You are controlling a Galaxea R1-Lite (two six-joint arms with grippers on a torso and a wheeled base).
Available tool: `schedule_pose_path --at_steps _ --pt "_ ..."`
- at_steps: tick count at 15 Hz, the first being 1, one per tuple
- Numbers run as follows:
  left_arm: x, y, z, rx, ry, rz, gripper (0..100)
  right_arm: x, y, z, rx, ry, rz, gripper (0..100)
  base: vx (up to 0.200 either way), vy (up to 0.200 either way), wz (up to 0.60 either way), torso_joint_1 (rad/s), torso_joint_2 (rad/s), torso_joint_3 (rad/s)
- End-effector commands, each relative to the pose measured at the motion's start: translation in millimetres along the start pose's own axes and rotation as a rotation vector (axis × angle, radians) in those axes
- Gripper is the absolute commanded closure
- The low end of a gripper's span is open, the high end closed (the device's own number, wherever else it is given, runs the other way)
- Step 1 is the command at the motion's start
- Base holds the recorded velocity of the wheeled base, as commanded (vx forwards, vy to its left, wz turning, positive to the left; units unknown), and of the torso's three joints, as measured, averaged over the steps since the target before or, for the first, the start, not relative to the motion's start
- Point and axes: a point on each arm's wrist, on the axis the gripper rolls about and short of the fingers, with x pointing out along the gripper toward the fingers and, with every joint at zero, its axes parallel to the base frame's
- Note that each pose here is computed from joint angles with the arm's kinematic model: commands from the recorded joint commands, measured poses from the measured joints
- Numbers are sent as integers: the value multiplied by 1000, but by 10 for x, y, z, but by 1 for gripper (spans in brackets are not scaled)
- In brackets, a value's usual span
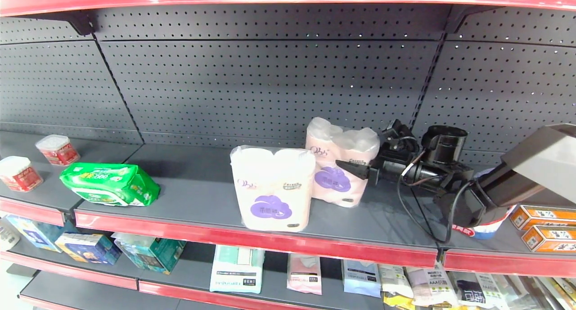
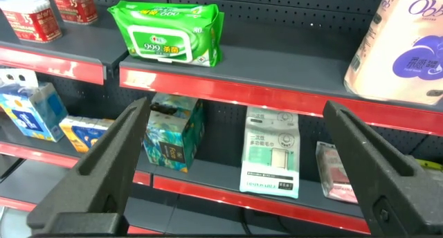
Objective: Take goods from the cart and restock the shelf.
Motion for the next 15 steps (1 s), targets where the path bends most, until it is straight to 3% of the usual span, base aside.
schedule_pose_path --at_steps 1,15 --pt "0 0 0 0 -1 1 0 7 -2 10 -2 -4 -2 100 0 0 0 0 0 0" --pt "0 0 0 0 -1 1 0 284 70 -49 75 -5 -16 100 0 0 0 0 0 0"
